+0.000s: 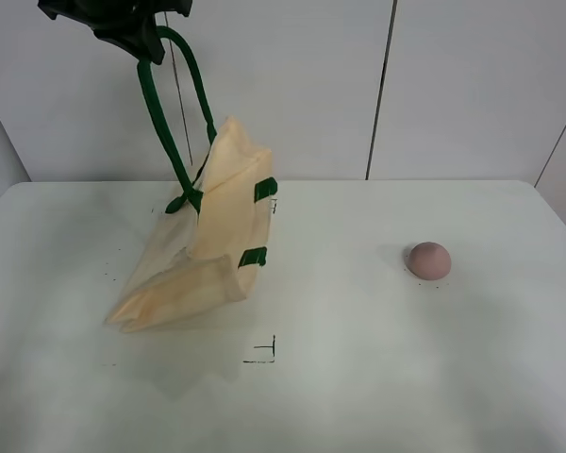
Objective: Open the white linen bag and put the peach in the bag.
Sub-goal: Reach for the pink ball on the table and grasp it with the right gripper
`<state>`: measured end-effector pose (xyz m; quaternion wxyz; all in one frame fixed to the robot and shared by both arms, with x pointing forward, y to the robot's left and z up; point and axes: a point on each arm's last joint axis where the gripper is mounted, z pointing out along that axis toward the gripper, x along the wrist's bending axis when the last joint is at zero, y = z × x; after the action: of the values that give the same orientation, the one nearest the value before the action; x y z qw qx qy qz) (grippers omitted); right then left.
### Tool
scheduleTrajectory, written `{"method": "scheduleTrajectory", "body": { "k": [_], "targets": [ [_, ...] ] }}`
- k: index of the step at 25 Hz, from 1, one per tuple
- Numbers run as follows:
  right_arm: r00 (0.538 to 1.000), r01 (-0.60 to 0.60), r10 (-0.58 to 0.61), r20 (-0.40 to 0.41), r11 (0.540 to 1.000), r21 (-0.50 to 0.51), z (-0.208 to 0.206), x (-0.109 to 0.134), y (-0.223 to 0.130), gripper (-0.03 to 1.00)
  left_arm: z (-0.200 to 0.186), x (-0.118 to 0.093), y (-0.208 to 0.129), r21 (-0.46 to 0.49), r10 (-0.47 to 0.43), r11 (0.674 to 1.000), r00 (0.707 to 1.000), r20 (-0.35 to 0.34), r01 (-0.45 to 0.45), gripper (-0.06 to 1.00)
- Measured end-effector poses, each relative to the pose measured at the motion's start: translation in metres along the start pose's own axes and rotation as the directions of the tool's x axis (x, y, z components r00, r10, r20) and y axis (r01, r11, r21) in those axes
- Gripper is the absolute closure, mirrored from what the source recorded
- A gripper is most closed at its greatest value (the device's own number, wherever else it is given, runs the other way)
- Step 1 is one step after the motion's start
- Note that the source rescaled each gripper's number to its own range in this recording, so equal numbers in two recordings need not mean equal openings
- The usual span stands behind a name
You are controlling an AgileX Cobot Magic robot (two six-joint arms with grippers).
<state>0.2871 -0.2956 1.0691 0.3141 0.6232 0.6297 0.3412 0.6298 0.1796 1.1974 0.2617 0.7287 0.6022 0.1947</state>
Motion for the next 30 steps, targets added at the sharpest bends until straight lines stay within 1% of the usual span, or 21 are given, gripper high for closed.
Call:
{"method": "scheduleTrajectory", "body": {
  "k": [2,5,7,8,11,13,14,15,18,20,22,25,28,30],
  "targets": [
    [1.0,-0.009,0.009,-0.002,0.998,0.055,0.02,0.0,0.024,-0.03,0.0,0.0,0.0,0.0,0.0,1.0,1.0,0.0,0.0,0.94],
    [1.0,-0.023,0.024,-0.004,0.982,0.186,0.064,0.001,0.058,-0.03,0.0,0.0,0.0,0.0,0.0,1.0,1.0,0.0,0.0,0.94],
    [1.0,-0.02,0.021,-0.002,0.954,0.3,0.103,0.001,0.077,-0.03,0.0,0.0,0.0,0.0,0.0,1.0,1.0,0.0,0.0,0.94],
    [1.0,-0.021,0.022,0.0,0.942,0.335,0.121,0.0,0.087,-0.03,0.0,0.0,0.0,0.0,0.0,1.0,1.0,0.0,0.0,0.94],
    [1.0,-0.01,0.011,-0.001,0.884,0.466,0.189,-0.001,0.107,-0.03,0.0,0.0,0.0,0.0,0.0,1.0,1.0,0.0,0.0,0.94],
    [1.0,0.0,0.003,-0.005,0.862,0.506,0.228,-0.001,0.12,-0.03,0.0,0.0,0.0,0.0,0.0,1.0,1.0,0.0,0.0,0.94],
    [1.0,0.006,-0.001,-0.01,0.842,0.539,0.248,-0.001,0.121,-0.03,0.0,0.0,0.0,0.0,0.0,1.0,1.0,0.0,0.0,0.94],
    [1.0,0.01,-0.002,-0.016,0.834,0.551,0.263,-0.001,0.126,-0.03,0.0,0.0,0.0,0.0,0.0,1.0,1.0,0.0,0.0,0.94],
    [0.999,0.029,-0.001,-0.047,0.797,0.603,0.309,0.001,0.125,-0.03,0.0,0.0,0.0,0.0,0.0,1.0,1.0,0.0,0.0,0.94],
    [0.998,0.052,-0.013,-0.068,0.787,0.615,0.328,0.008,0.123,-0.03,0.0,0.0,0.0,0.0,0.0,1.0,1.0,0.0,0.0,0.94],
    [0.996,0.073,-0.022,-0.087,0.767,0.637,0.342,0.017,0.114,-0.03,0.0,0.0,0.0,0.0,0.0,1.0,1.0,0.0,0.0,0.94],
    [0.996,0.072,-0.015,-0.091,0.748,0.66,0.359,0.022,0.1,-0.03,0.0,0.0,0.0,0.0,0.0,1.0,1.0,0.0,0.0,0.94],
    [0.996,0.067,-0.015,-0.085,0.746,0.663,0.376,0.021,0.087,-0.03,0.0,0.0,0.0,0.0,0.0,1.0,1.0,0.0,0.0,0.94],
    [0.997,0.063,-0.013,-0.08,0.752,0.656,0.386,0.021,0.08,-0.03,0.0,0.0,0.0,0.0,0.0,1.0,1.0,0.0,0.0,0.94]
  ]
}}
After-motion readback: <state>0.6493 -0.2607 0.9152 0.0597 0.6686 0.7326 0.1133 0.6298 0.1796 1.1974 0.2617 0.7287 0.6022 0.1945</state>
